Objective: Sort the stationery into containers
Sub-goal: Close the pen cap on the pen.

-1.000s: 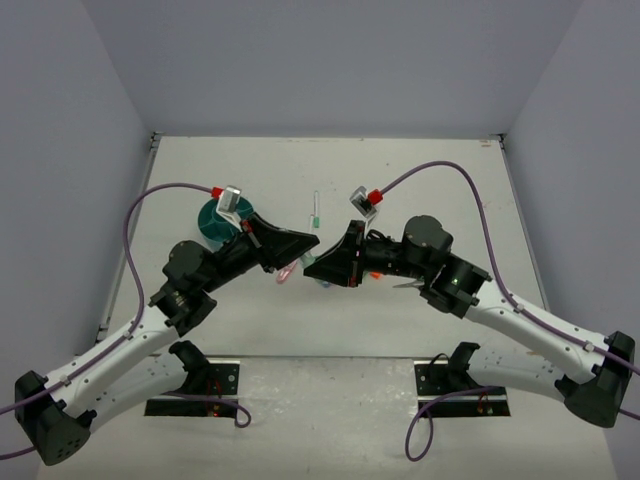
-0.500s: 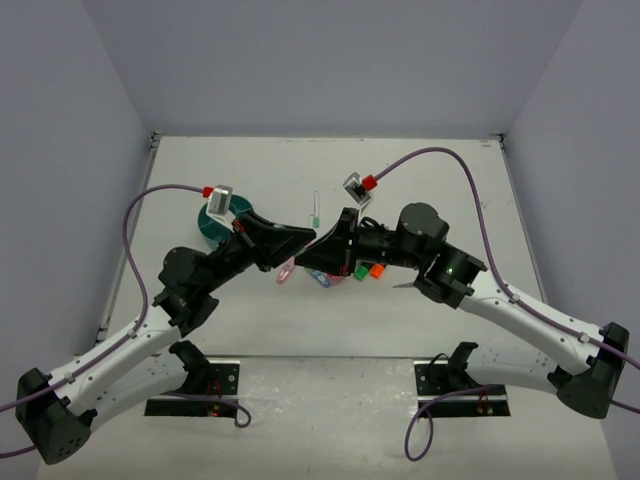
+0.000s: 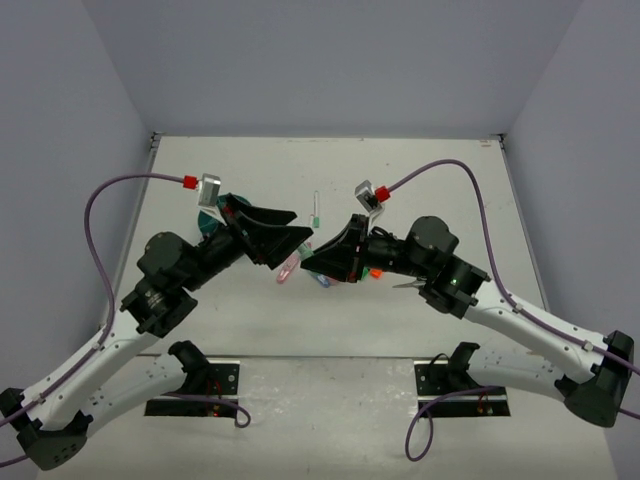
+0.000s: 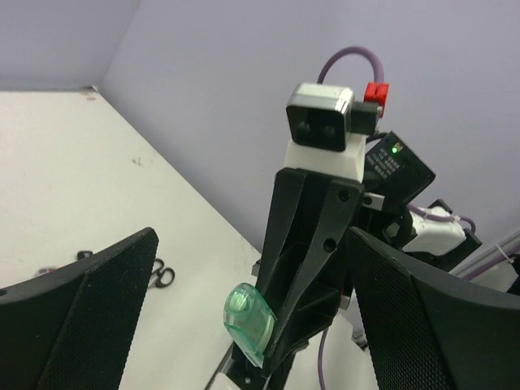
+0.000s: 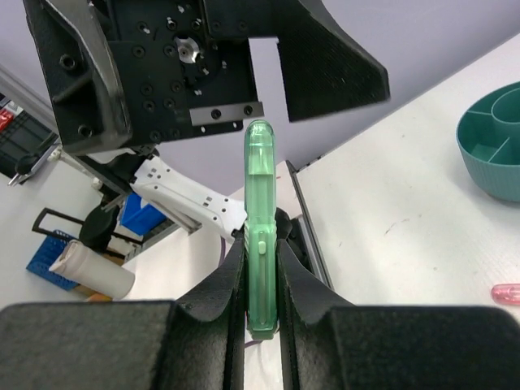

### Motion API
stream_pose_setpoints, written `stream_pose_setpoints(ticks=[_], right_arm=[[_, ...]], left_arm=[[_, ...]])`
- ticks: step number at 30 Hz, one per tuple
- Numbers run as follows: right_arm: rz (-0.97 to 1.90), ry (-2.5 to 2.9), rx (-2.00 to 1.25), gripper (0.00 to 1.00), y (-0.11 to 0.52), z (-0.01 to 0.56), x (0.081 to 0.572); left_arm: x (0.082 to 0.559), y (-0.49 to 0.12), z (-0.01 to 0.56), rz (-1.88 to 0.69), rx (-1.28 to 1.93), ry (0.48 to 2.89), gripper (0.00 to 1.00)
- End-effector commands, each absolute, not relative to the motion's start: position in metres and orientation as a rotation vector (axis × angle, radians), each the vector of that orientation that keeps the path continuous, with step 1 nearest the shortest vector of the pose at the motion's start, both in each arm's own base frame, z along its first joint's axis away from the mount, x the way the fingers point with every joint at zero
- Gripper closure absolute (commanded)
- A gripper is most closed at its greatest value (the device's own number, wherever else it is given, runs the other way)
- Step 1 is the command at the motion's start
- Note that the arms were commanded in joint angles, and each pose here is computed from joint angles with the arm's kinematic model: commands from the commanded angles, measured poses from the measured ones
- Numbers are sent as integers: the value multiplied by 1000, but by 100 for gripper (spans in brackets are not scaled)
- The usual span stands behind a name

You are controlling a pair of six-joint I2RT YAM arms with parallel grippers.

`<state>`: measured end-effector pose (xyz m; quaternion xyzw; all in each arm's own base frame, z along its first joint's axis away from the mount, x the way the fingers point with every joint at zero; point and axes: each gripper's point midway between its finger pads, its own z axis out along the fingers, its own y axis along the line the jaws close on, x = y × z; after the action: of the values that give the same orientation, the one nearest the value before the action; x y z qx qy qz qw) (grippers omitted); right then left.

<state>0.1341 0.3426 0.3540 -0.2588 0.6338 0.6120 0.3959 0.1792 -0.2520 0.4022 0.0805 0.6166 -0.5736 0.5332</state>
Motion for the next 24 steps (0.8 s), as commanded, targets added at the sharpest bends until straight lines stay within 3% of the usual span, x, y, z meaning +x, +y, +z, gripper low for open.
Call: stream_pose_setpoints(ticks=[1,7,11,14,19,24], right_arm=[[1537,1504,-659,100,332,371,130],[1548,1483,-679,100,326,374,123],[1559,1458,-705,100,323,380,116],[1566,1447,-718,100,322,383,114],[1557,1425,-701,100,319,395,115],[1548,1413,-674,100,321,411,120]], left_arm=[[178,-239,417,-1272,227,1426,1],[171,-246,418,-1307,294,1383,43],[161,-257,418,-1369,377,1353,45],[154,-266,418,-1419,439,1346,65],[148,-277,410,-1485,492,1356,77],[137,-283,402,-1568,540,1340,100]])
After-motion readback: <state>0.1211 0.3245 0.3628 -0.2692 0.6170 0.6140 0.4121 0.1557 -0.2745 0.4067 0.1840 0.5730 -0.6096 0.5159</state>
